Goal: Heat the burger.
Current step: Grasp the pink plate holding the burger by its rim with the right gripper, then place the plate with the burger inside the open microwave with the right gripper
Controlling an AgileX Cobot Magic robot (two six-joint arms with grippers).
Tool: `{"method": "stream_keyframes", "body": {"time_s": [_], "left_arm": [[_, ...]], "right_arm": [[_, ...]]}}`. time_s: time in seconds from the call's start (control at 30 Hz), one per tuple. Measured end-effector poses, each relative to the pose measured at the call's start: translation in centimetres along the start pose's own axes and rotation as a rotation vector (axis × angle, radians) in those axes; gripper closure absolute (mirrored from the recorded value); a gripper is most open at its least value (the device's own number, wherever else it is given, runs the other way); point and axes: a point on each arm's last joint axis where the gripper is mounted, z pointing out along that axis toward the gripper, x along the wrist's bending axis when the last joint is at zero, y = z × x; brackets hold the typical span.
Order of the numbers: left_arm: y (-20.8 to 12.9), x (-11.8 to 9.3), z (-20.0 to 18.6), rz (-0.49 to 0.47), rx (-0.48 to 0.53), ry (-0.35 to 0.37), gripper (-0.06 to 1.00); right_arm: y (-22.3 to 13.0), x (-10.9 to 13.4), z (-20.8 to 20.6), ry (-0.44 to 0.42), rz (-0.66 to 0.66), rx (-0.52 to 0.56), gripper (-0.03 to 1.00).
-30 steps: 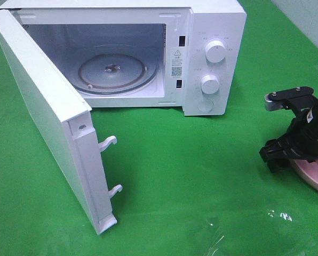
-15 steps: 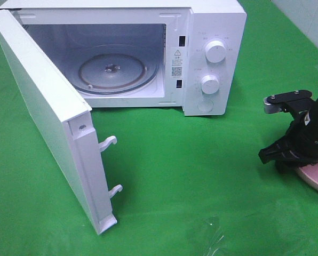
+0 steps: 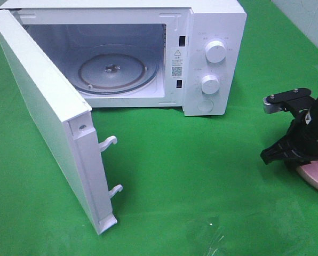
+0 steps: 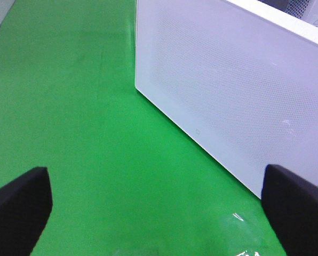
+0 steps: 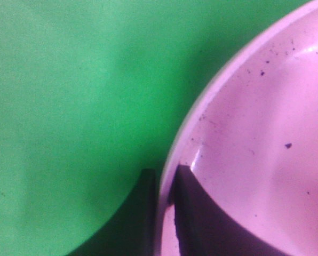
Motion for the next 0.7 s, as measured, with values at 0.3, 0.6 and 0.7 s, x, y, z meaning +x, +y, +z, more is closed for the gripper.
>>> {"method": "stream_keyframes", "body": {"time_s": [0.3, 0.6, 0.7], "left_arm": [[0.0, 0.0, 0.0, 0.000, 0.000, 0.000, -0.05], [0.0, 0.0, 0.0, 0.000, 0.000, 0.000, -0.05], [0.0, 0.0, 0.0, 0.000, 0.000, 0.000, -0.05]], "right_arm": [[-0.1, 0.6, -0.2, -0.021, -0.063, 0.037, 0.91], [-0.5, 2.1, -0.4, -0.100, -0.127, 0.116, 0.95], [-0.7, 2.6, -0.4, -0.131, -0.148, 0.145, 0.96]]}}
